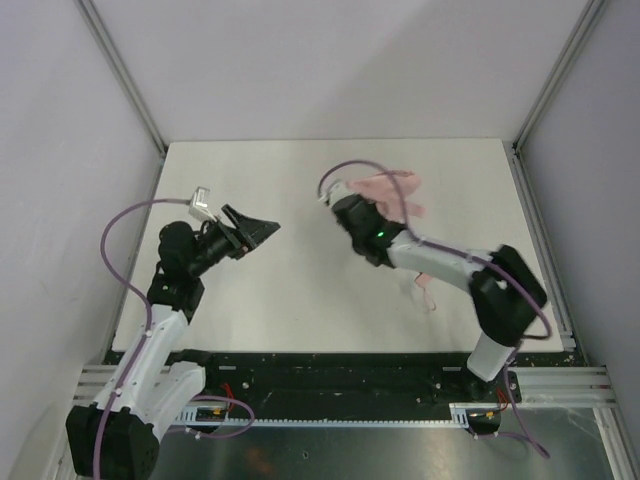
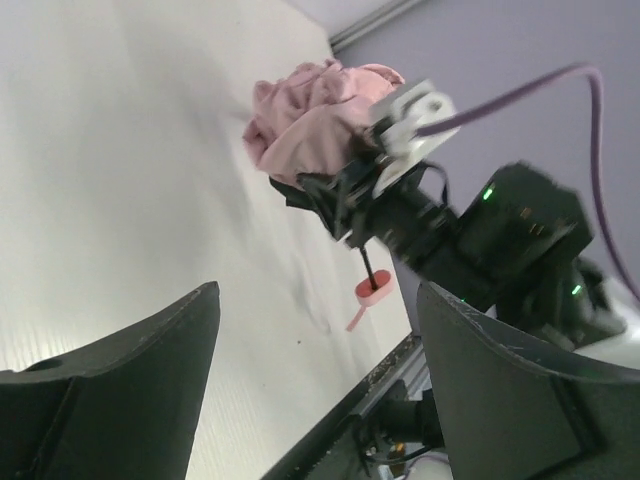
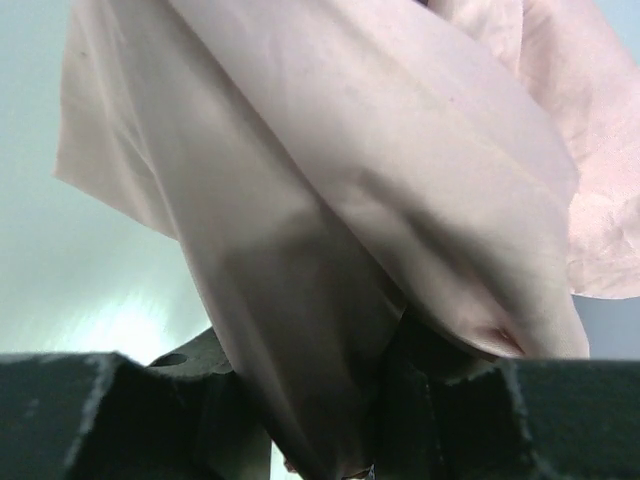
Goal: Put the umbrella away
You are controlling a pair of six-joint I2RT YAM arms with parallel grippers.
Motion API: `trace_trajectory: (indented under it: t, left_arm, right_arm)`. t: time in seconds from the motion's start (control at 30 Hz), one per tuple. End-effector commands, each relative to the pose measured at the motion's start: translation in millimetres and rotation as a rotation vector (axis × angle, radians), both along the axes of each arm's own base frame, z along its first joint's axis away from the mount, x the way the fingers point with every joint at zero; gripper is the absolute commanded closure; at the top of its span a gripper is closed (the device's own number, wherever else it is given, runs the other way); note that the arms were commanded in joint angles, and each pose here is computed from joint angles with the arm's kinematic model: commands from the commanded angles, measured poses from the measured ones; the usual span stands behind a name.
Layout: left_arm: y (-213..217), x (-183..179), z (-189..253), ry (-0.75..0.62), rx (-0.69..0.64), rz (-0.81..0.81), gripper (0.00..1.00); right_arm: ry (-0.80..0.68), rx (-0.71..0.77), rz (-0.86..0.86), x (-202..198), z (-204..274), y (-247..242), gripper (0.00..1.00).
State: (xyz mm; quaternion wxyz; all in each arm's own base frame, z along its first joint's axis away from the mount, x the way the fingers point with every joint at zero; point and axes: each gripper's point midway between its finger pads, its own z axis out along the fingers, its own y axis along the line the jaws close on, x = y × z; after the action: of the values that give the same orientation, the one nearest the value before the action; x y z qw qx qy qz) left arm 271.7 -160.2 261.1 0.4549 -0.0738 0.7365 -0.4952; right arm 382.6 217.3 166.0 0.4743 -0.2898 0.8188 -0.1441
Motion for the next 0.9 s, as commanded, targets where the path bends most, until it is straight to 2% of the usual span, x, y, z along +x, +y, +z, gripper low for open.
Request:
trace_trajectory:
  t: [0.0,0.17,0.27,0.37,0.6,0.7,0.77,0.87]
  left_arm:
    - [12.8,-0.2,-56.6,0.304,-0.075,0.156,0.18]
    - [9.2,-11.6,-120.6,0.608,-0.174,0.202,0.20]
    - [5.3,-19.1,-144.9,0.730,-0.194,0.199,0.26]
    - [5.8,-25.7,-164.8,0.831,-0.224,0.231,0.26]
    - [15.6,-27.2,-181.6,0.886,-0.333,0.365,0.12]
    - [18.5,-24.3,-178.7,0.866,-0.412,0.395,0.17]
    - [21.5,-24.0,-177.2,0.834,-0.421,0.408,0.25]
    - [23.0,-27.7,-182.8,0.834,-0.417,0.415,0.28]
  right_arm:
    - [-0.156,-0.246,0.039,4.0,-3.5,41.9,1.00]
    - [0.001,-0.231,0.224,-40.2,-76.9,97.7,1.00]
    - [0.137,-0.202,0.310,-70.1,-117.6,110.8,1.00]
    - [0.281,-0.146,0.389,-98.2,-149.7,117.3,1.00]
    - [0.537,-0.055,0.502,-148.4,-192.9,118.9,1.00]
    - [0.596,0.037,0.486,-152.5,-198.9,113.9,1.00]
    - [0.606,0.107,0.458,-148.0,-197.5,109.3,1.00]
    - [0.595,0.203,0.426,-139.8,-187.1,103.8,1.00]
